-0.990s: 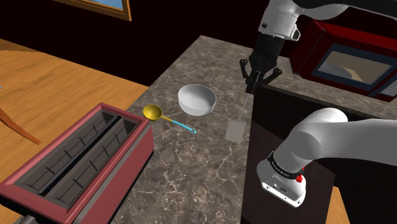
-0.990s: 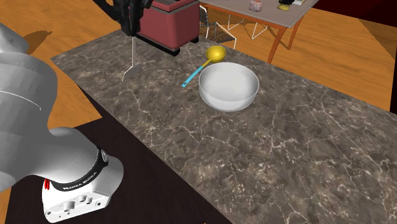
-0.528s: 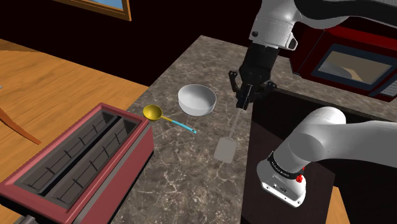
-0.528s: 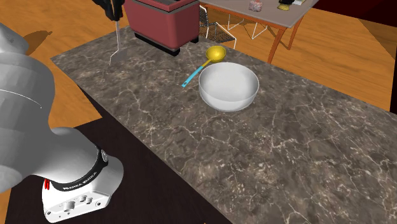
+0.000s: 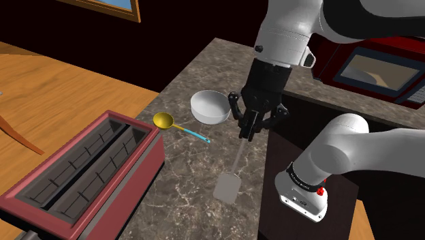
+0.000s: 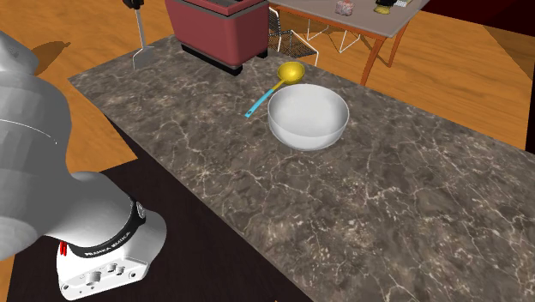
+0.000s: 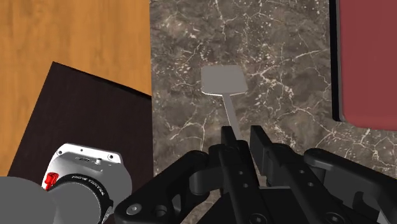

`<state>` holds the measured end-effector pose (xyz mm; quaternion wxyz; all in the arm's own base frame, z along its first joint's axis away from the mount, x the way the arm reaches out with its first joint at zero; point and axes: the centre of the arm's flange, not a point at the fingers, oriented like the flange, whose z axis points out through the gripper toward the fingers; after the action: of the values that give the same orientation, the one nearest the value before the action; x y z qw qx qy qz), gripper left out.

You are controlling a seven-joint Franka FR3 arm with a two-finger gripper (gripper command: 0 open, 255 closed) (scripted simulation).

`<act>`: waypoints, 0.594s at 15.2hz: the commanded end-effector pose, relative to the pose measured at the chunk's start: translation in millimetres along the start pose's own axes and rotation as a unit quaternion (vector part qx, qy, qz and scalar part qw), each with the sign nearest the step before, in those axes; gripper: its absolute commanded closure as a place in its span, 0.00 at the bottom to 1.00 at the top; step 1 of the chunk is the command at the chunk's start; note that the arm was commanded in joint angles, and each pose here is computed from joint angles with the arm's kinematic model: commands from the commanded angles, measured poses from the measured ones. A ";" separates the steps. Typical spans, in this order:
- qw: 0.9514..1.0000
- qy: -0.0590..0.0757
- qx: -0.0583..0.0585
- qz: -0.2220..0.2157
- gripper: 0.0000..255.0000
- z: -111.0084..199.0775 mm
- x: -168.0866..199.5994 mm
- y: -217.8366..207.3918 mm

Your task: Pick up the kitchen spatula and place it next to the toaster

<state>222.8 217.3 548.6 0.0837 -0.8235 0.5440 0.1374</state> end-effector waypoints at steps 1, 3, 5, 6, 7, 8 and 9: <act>1.000 -0.001 0.000 0.000 1.00 9.9 -27.8 -7.5; 1.000 -0.001 0.000 0.000 1.00 18.0 -52.3 -13.0; 1.000 -0.001 0.000 0.000 1.00 26.2 -76.8 -18.5; 1.000 -0.001 0.000 0.000 1.00 30.2 -89.1 -21.3; 1.000 -0.001 0.000 0.000 1.00 34.3 -101.3 -24.0; 1.000 -0.001 0.000 0.000 1.00 38.3 -113.6 -26.8; 1.000 -0.001 0.000 0.000 1.00 42.4 -125.8 -29.5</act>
<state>203.3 337.6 547.0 0.0836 -0.8235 0.5440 0.1377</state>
